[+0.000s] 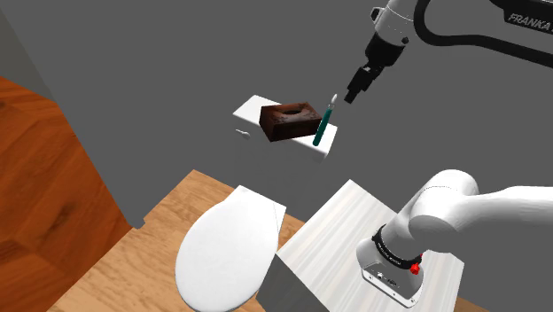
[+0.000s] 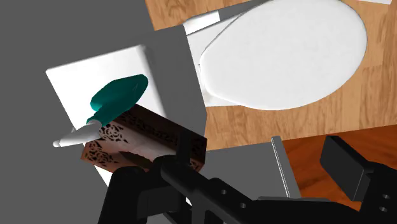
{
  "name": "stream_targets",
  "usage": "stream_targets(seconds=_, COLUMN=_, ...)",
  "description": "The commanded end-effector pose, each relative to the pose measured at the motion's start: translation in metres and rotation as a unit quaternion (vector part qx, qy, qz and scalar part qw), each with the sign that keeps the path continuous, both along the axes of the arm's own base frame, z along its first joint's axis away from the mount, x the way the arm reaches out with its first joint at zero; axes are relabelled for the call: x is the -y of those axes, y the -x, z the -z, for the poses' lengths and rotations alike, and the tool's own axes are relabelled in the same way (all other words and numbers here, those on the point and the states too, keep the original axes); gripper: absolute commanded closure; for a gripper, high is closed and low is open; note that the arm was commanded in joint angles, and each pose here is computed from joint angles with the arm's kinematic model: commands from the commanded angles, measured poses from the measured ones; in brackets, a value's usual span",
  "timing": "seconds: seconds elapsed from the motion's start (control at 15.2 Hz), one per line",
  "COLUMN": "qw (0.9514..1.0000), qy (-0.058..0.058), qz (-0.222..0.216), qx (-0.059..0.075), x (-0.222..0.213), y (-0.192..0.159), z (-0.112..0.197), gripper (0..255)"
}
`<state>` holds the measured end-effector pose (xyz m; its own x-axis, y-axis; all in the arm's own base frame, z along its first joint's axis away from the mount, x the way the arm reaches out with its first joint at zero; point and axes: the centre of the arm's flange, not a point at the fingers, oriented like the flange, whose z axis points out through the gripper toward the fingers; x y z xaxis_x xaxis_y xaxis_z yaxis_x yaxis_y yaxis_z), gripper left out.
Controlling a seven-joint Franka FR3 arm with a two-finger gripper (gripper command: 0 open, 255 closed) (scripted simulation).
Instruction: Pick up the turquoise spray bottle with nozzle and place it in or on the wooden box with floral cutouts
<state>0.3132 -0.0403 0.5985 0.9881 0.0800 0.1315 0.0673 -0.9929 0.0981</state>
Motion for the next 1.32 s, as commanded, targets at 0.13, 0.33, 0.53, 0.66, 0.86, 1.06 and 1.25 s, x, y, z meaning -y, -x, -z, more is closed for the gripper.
stream_targets(seconds=0.13, qw=0.999, qy=-0.001, qz=0.046, qx=-0.002, x=0.01, y=-0.022, z=0.013, gripper=0)
stream_targets(seconds=0.33, qw=0.9935, qy=-0.003, qz=0.114, qx=-0.005, x=0.028, y=-0.053, z=0.033, gripper=0)
stream_targets(seconds=0.53, qw=0.9834, qy=-0.005, qz=0.181, qx=-0.009, x=0.05, y=-0.08, z=0.053, gripper=0)
stream_targets(seconds=0.66, qw=0.9741, qy=-0.007, qz=0.226, qx=-0.011, x=0.067, y=-0.097, z=0.067, gripper=0)
stream_targets(seconds=0.86, qw=0.9564, qy=-0.008, qz=0.292, qx=-0.014, x=0.095, y=-0.119, z=0.087, gripper=0)
stream_targets(seconds=1.06, qw=0.9342, qy=-0.01, qz=0.356, qx=-0.017, x=0.125, y=-0.137, z=0.108, gripper=0)
stream_targets(seconds=1.25, qw=0.9076, qy=-0.012, qz=0.419, qx=-0.02, x=0.158, y=-0.15, z=0.129, gripper=0)
